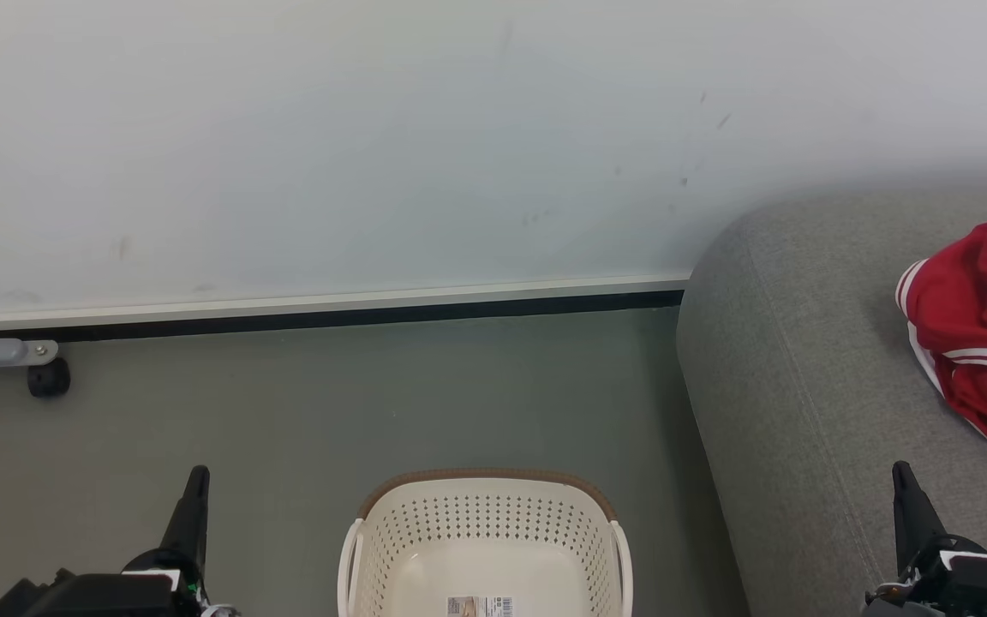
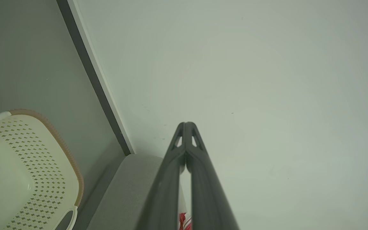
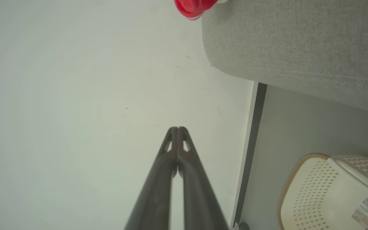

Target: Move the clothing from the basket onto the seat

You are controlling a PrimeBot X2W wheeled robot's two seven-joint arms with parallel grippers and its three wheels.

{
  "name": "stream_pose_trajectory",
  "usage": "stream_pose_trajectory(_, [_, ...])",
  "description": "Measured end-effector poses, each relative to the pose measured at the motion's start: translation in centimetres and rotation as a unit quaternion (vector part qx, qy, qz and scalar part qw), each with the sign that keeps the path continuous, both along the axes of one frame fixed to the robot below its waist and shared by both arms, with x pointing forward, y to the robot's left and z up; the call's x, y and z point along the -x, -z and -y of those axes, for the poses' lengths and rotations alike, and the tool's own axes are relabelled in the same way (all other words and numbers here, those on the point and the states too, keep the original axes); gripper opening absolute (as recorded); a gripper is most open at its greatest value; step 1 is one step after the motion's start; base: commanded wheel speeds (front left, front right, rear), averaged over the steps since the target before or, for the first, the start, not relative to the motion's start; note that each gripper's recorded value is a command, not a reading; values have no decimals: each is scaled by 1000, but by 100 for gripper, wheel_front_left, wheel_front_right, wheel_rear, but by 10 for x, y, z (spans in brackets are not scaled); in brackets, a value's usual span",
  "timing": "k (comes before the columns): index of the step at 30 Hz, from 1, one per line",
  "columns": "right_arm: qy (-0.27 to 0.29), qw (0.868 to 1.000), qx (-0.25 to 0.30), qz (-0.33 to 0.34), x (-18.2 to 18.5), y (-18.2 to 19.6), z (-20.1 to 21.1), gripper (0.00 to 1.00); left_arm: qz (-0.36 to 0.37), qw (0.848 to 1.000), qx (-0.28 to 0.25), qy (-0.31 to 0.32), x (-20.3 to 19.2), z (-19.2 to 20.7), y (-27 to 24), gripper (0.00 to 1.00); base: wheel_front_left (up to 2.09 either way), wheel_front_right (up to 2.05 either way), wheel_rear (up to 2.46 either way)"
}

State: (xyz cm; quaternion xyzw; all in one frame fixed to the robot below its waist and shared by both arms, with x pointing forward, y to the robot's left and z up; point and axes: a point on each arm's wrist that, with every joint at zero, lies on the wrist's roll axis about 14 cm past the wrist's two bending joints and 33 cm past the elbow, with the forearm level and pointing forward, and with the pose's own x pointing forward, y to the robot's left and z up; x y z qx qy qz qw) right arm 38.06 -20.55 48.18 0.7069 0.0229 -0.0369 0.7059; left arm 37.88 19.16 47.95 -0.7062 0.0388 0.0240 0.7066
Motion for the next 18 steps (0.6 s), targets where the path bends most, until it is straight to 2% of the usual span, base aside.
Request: stream_pose_trajectory(18, [0,1000,0,1,0,0,0,0,0,1000,1,0,0,0,0,0,0,0,0])
